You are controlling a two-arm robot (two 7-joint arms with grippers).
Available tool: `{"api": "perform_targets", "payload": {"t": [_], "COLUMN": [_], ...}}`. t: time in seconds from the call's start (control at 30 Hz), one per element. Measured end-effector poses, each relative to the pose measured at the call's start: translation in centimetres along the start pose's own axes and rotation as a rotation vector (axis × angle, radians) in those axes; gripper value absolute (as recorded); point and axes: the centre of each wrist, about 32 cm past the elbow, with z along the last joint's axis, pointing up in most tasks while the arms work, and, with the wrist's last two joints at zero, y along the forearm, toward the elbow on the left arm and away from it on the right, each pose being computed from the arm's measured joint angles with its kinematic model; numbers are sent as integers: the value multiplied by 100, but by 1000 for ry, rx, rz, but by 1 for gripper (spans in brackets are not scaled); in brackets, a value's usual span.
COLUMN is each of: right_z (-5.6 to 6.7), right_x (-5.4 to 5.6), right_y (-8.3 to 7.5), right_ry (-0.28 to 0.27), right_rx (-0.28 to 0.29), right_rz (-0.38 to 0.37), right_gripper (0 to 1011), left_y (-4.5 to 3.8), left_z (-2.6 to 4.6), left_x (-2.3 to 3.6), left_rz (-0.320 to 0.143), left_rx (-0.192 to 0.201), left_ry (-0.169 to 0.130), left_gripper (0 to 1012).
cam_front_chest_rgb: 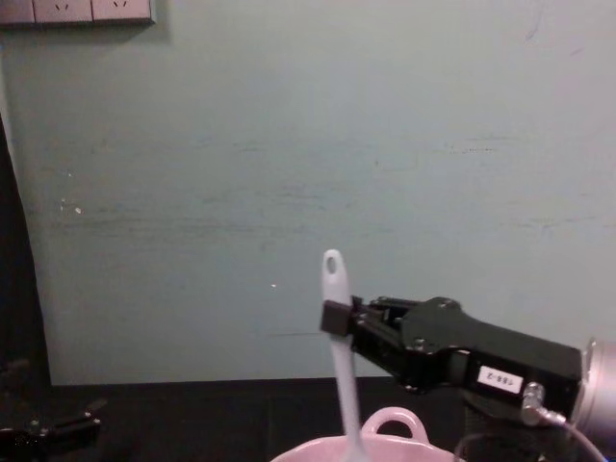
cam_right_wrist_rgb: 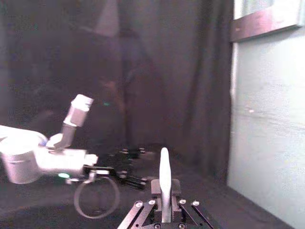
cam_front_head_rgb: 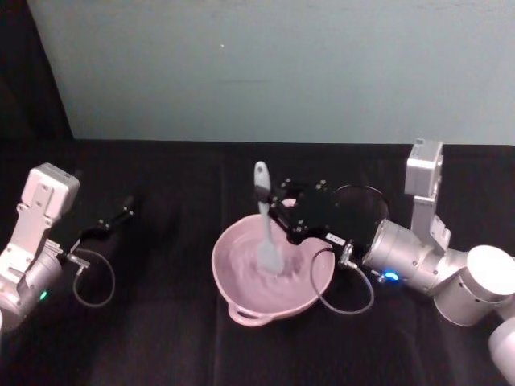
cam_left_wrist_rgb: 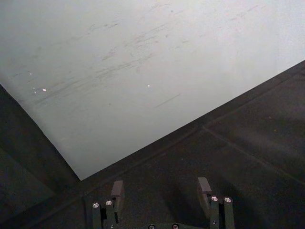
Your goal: Use the one hand to pick up the spoon and stir the clear water in the bowl.
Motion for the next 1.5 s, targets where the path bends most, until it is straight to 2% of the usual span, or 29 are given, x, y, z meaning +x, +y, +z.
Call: {"api": "perform_targets", "payload": {"t": [0.17,0.3,0.47,0.6,0.83,0.97,1.13,1.3,1.5], "right_z": [-17,-36,-72,-114,-119,-76,-17,85,275], "right_x": [-15,-7,36,113,201,209,195,173,169], "right_y": [136,257,352,391,314,220,119,38,-10], "right_ry": [46,58,50,29,-17,-45,-53,-28,53], "right_rx": [14,16,18,14,-8,-20,-26,-19,24], "right_rz": [73,104,100,50,-47,-94,-129,-141,-158], "right_gripper": [112,112,112,112,112,112,112,112,112], "left_y": [0,0,0,0,0,0,0,0,0], "left_z": [0,0,0,0,0,0,0,0,0], "left_x": [0,0,0,0,0,0,0,0,0], "left_rz": [0,0,0,0,0,0,0,0,0], "left_rx": [0,0,0,0,0,0,0,0,0], "left_ry": [0,0,0,0,0,0,0,0,0], "left_gripper": [1005,1005,1005,1005,1005,1005,1005,1005,1005]}}
